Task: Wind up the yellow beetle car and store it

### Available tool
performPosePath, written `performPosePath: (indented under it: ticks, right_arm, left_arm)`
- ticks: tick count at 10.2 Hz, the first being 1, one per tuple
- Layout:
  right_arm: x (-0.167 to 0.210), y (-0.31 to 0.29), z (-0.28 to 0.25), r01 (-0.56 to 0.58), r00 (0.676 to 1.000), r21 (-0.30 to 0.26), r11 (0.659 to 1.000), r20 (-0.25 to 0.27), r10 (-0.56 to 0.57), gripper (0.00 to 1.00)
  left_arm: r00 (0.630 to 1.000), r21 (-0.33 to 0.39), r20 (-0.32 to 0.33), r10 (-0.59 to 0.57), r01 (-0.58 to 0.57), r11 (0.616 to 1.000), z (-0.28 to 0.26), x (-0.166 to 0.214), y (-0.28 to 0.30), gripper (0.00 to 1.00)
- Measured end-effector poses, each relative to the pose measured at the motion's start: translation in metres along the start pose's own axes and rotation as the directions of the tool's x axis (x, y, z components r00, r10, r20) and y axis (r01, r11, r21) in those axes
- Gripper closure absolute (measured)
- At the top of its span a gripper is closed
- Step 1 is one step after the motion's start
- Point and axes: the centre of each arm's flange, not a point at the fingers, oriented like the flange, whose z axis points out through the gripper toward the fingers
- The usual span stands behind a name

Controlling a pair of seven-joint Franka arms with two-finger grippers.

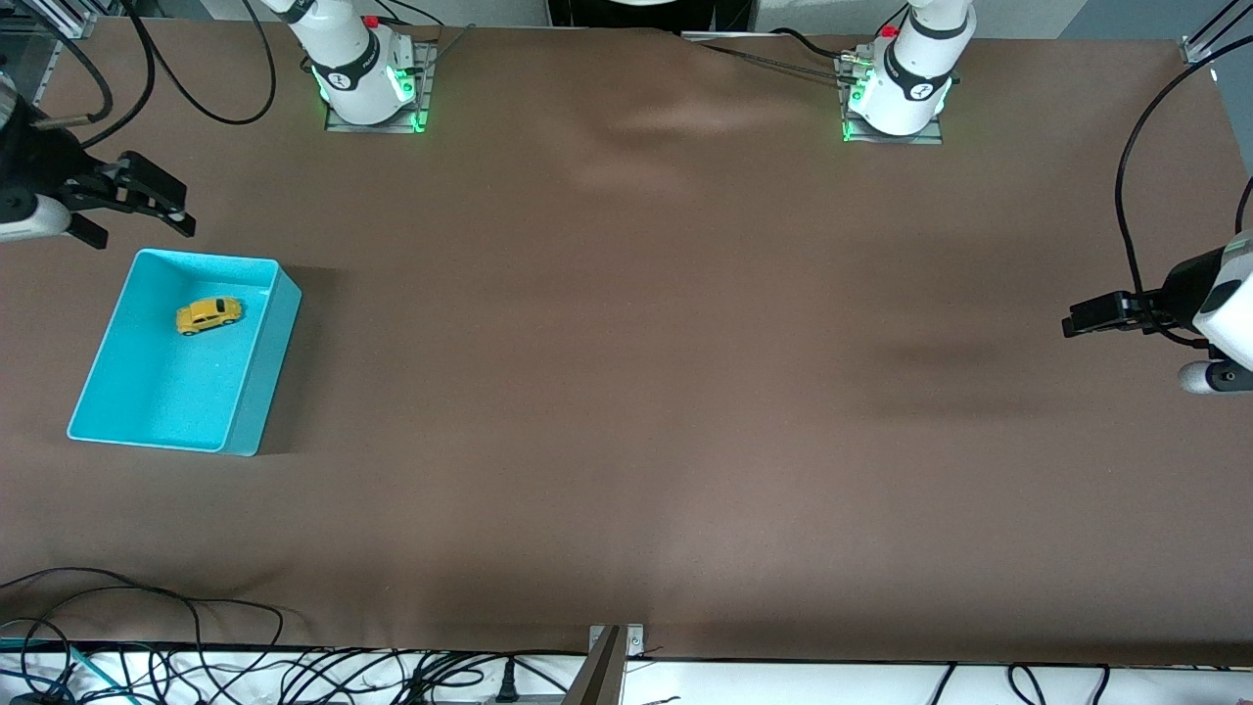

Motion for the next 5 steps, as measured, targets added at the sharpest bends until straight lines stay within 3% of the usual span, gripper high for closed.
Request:
performPosePath:
  ticks: [2, 5]
  right_arm:
    - [0.002, 0.002, 0.005, -0.034, 0.999, -0.003, 0.999, 0.015, 0.034, 0.0]
    - [0.005, 0.001, 0.013, -0.06, 0.997, -0.061, 0.996, 0.035, 0.063, 0.0]
  left_arm:
    - [1.0, 0.0, 0.001, 0.001, -0.001, 1.0, 0.0, 0.0, 0.0, 0.0]
    - [1.0, -0.002, 0.006, 0.001, -0.001, 1.0, 0.004, 0.002, 0.0, 0.0]
